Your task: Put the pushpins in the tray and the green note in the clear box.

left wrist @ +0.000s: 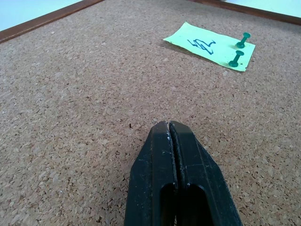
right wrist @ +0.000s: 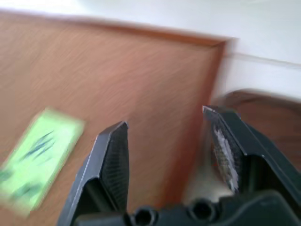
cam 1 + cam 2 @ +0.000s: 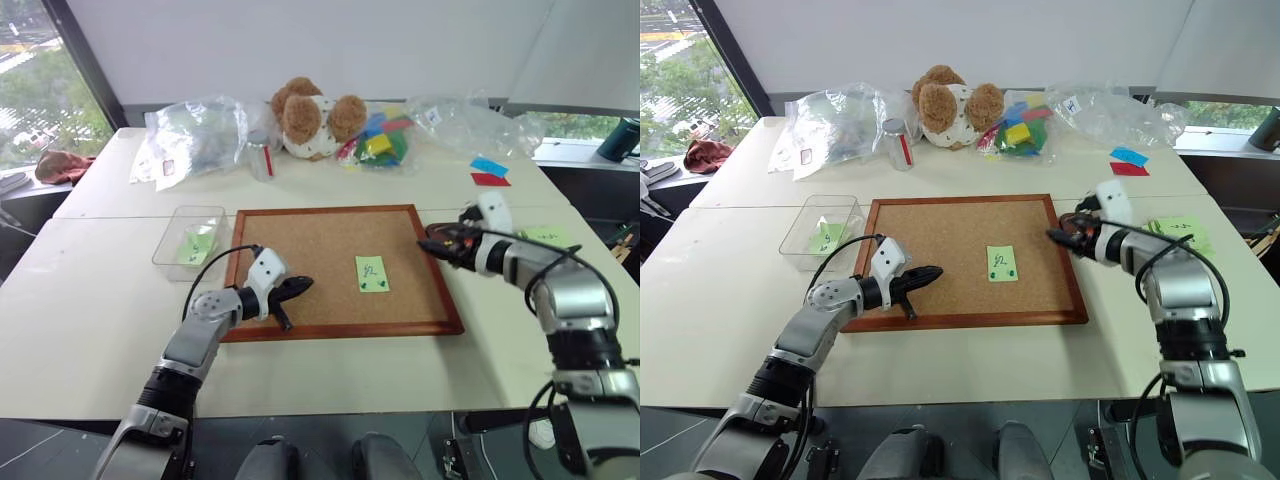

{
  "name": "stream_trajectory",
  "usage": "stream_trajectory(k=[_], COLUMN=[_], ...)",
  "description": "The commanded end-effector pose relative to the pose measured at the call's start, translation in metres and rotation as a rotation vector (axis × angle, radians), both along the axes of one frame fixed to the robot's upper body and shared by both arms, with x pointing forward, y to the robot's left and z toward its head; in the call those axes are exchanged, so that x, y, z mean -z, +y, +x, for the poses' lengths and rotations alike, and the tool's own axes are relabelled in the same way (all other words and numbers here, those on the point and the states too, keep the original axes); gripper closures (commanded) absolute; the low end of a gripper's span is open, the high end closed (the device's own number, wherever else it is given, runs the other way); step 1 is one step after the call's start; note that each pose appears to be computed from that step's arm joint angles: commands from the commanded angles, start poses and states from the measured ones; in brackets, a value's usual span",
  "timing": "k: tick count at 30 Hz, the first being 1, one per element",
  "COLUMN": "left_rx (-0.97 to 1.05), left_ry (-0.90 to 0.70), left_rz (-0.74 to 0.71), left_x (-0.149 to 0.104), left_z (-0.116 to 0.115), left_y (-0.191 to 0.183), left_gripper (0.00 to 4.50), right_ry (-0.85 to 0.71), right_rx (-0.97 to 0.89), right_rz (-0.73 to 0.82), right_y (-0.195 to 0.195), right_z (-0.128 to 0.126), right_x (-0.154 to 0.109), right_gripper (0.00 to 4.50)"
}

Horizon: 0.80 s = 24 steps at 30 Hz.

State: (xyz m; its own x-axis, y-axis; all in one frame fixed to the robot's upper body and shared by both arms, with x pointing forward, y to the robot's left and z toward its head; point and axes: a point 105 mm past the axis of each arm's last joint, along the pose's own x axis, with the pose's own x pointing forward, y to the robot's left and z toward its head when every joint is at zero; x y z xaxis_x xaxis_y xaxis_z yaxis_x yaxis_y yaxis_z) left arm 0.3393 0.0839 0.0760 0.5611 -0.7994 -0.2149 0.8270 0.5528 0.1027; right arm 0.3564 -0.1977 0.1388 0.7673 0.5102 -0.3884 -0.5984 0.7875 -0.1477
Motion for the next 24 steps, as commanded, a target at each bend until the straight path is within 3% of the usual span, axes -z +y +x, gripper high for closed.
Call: stream_trajectory(k=[1,7,13,22,24], left_rx=[-0.019,-0.011,-0.012,-0.014,-0.014], left_ry=[0.104,0.107,0.106,0.105,0.103], left_rz=[0.043,0.049,0.053,0.054,0.053], left_x=[0.028,0.029,0.029,0.030,0.030], left_z=[-0.006,-0.008,-0.007,-0.008,-0.008], left_y=[0.007,0.006,0.007,0.007,0.006], left_gripper=[4.50,4.50,4.50,4.50,4.50], right_ry=[-0.063,-0.053,-0.029,-0.021,-0.015], right_rx=[-0.149,-0.257,-0.219,-0.197,-0.192], right_rz=[-0.035,-0.021,-0.037,-0.014,-0.017], right_y=[0.028,0.052,0.054,0.056,0.055], right_z=[-0.020,-0.040,-0.034,-0.028,-0.028], right_x=[-0.014,-0.001,0.019,0.024,0.027], right_gripper=[1.77,1.77,1.77,1.77,2.28])
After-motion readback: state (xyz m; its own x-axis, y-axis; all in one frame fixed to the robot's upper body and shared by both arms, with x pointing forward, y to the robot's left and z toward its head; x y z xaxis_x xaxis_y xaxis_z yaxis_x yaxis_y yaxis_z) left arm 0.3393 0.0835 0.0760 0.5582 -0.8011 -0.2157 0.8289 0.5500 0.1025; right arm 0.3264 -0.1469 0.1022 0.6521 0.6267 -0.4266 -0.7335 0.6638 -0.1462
